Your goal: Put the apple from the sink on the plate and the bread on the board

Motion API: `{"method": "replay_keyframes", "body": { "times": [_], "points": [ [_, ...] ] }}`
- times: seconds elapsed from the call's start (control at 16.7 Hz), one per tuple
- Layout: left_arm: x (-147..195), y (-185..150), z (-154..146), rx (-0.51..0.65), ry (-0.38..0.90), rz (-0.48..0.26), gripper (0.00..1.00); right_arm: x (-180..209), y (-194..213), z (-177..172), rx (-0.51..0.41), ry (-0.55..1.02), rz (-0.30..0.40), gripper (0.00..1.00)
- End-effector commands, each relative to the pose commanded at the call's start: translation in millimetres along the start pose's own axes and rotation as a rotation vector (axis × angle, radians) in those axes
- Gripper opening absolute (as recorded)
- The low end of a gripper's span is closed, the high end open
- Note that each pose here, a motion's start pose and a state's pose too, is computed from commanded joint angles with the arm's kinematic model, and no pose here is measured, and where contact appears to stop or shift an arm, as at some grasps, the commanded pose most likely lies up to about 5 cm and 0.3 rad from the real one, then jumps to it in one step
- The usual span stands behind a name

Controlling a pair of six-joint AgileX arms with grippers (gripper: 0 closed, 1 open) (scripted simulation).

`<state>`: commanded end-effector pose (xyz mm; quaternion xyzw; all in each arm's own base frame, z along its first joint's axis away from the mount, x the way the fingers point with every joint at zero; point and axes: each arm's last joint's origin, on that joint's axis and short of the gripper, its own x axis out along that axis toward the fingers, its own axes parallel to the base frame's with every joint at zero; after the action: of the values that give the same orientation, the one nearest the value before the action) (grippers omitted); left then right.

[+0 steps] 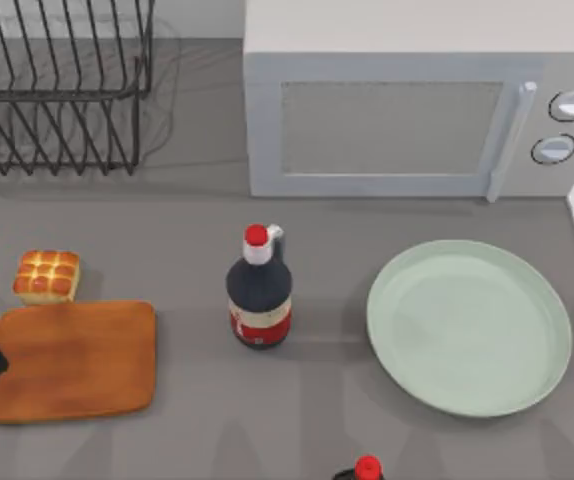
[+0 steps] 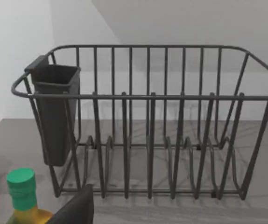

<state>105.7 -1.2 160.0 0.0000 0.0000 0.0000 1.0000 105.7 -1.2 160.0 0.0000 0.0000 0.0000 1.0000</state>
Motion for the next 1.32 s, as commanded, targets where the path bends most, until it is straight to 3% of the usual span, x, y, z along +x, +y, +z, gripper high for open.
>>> {"method": "replay_keyframes", "body": {
  "times": [0.42,0.66,0.96,1.32],
  "points": [
    [0,0,0,0.000,0.000,0.000,1.00,0,0,2,-0.002,0.007,-0.002,1.00],
    [0,0,0,0.000,0.000,0.000,1.00,3,-3,26,-0.029,0.112,-0.031,1.00],
    [0,0,0,0.000,0.000,0.000,1.00,36,-14,74,-0.078,0.416,-0.081,1.00],
    [0,0,0,0.000,0.000,0.000,1.00,132,-48,97,-0.094,0.911,-0.103,1.00]
  ]
}}
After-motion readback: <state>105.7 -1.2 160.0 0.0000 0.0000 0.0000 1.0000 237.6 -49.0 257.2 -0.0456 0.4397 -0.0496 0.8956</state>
